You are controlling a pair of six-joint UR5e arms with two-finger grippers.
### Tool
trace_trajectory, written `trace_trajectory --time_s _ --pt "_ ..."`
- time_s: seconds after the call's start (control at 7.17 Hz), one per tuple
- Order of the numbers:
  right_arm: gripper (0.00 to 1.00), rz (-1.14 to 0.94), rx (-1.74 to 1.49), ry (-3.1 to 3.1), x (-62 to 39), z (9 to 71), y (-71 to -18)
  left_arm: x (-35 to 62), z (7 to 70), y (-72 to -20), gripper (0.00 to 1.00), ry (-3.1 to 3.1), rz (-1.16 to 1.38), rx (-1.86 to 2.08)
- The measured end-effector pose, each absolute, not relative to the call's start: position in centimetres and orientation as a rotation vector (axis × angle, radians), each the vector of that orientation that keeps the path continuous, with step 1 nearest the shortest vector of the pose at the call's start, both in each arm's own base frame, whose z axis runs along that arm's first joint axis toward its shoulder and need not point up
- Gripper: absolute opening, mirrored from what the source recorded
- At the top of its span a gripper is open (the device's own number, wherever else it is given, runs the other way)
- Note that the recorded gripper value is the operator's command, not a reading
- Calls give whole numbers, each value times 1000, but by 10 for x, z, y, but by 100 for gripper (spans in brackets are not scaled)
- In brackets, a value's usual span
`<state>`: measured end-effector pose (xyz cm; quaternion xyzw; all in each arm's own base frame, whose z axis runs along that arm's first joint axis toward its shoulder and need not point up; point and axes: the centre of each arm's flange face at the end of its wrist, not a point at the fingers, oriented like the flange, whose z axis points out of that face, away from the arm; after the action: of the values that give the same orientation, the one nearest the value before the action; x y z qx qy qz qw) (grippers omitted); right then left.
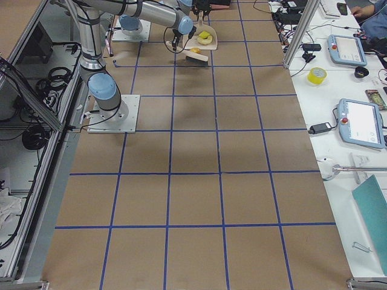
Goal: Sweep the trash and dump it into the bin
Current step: 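Sweep the yellow potato into the dustpan with the right-held brush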
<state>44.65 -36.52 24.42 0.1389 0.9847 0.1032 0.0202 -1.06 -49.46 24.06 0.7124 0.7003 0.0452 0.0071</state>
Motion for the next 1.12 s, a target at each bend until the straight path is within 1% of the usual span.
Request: trace_trajectory --time_s 0.28,0.56,1.12 --pt "0 286 346 3015 496 249 -388 -10 241 -495 4 2193 141 2226" --pt "0 259 296 2960 524 258 -408 -10 240 -495 4 2196 141 2225" --pt "0 251 187 3009 523 269 -414 -3 239 -496 3 2216 117 2219"
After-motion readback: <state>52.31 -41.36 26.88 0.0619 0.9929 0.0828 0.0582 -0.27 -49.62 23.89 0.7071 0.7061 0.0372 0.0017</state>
